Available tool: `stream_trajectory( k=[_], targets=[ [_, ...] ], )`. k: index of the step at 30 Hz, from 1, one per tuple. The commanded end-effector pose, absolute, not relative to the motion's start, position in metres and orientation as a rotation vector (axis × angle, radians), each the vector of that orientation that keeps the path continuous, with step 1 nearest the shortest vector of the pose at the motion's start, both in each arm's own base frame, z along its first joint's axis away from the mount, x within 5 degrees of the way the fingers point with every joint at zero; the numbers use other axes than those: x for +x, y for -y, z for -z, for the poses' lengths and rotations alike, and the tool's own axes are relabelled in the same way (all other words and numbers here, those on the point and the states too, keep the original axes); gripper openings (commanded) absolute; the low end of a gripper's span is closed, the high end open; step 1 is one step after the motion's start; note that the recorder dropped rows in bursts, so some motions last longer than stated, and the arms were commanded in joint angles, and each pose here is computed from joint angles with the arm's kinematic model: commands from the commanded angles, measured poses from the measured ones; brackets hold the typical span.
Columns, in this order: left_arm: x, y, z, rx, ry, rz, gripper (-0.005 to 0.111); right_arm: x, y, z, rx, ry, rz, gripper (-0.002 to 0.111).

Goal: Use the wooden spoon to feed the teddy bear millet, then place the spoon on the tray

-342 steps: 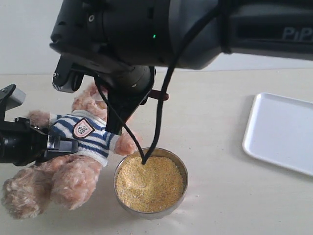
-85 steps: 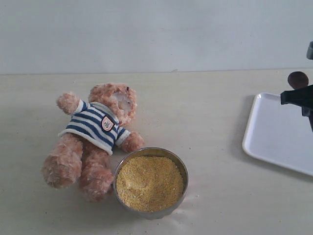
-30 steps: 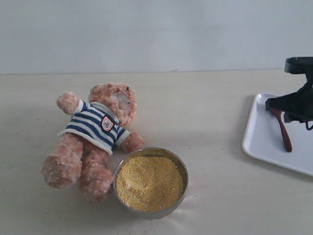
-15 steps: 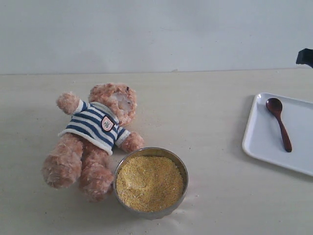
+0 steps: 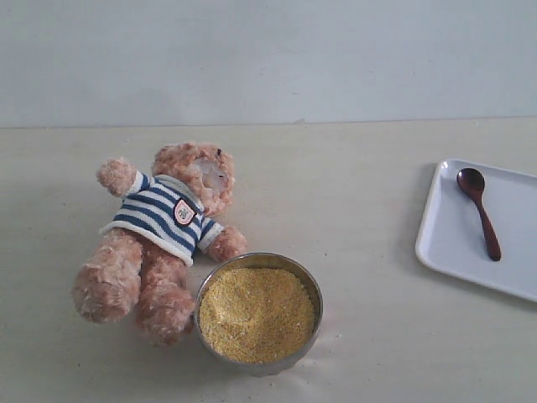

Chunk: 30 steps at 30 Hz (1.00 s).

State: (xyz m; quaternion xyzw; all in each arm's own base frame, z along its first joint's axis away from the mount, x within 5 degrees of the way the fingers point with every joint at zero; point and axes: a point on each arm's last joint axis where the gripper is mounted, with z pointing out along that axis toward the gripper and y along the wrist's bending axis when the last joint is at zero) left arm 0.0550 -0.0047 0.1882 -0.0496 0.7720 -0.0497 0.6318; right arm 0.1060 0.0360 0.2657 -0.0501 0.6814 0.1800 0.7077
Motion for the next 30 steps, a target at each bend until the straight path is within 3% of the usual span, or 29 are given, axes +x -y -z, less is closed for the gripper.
stream_trajectory(
  k=[1, 11, 16, 23, 29, 30],
  targets=[
    [0.055, 0.005, -0.187, -0.116, -1.766, 0.117, 0.005, 0.093, -0.031, -0.269, -0.117, -1.465, -0.386, 0.000],
    [0.055, 0.005, -0.188, -0.116, -1.764, 0.116, 0.005, 0.073, 0.001, -0.237, -0.087, -1.459, 0.081, 0.000],
    [0.055, 0.005, -0.188, -0.116, -1.764, 0.116, 0.005, 0.061, 0.005, -0.216, -0.048, -1.476, 0.147, 0.000],
    [0.055, 0.005, -0.188, -0.116, -1.764, 0.116, 0.005, 0.057, 0.007, -0.221, -0.024, -1.405, 0.169, 0.000],
    [0.055, 0.005, -0.188, -0.116, -1.764, 0.116, 0.005, 0.056, 0.003, -0.206, -0.287, -1.549, 0.373, 0.000],
    [0.055, 0.005, -0.188, -0.116, -1.764, 0.116, 0.005, 0.056, 0.005, -0.198, -0.202, -1.647, 0.310, 0.000]
  ],
)
